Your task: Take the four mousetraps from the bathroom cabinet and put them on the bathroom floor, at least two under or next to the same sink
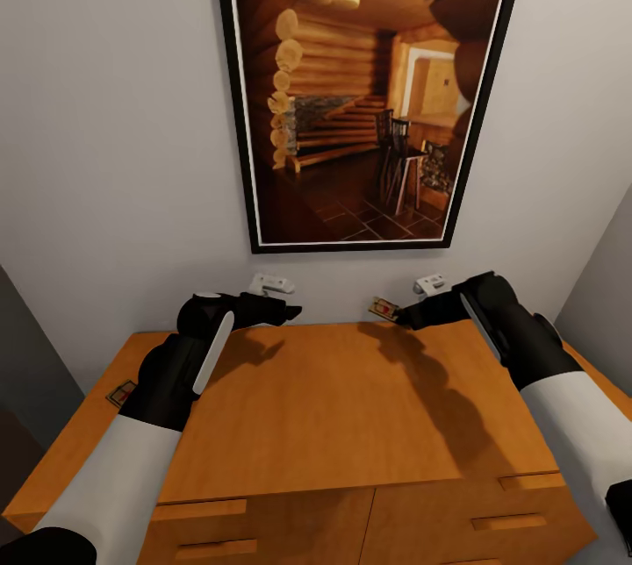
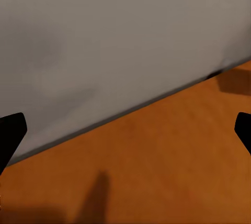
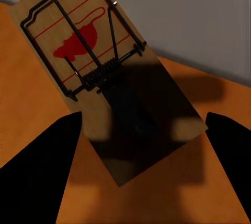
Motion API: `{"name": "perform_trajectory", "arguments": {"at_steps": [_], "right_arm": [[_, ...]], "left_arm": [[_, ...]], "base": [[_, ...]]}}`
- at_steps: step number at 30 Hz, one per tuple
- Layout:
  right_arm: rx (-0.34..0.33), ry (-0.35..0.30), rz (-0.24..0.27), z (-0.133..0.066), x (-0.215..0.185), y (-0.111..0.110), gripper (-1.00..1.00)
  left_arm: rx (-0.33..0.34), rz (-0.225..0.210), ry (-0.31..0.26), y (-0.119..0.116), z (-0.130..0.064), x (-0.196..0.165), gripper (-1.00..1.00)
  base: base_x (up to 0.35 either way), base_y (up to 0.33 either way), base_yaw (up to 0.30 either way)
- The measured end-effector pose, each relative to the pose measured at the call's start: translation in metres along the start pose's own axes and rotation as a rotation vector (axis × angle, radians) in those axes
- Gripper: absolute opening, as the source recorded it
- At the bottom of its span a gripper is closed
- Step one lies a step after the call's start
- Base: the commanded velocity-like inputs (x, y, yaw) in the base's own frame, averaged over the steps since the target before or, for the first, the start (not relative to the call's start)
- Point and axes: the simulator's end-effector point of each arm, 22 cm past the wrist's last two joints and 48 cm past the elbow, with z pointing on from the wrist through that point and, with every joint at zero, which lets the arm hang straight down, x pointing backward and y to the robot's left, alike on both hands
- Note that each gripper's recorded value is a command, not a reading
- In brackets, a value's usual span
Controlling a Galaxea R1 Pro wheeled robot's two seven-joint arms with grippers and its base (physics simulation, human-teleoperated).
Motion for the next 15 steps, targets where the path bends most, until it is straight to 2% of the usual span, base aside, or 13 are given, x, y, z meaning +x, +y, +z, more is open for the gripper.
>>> {"name": "perform_trajectory", "arguments": {"at_steps": [10, 15], "right_arm": [[-0.003, -0.005, 0.016, -0.0006, 0.0015, -0.0023, -1.0], [-0.002, -0.003, 0.016, -0.0001, 0.0019, -0.0026, -1.0]], "left_arm": [[-0.001, -0.002, 0.0, 0.0009, -0.0003, 0.0, 1.0], [0.0, -0.003, 0.002, 0.0008, -0.0001, 0.0004, 1.0]], "base": [[-0.001, 0.0, 0.0], [-0.149, 0.0, 0.0]]}}
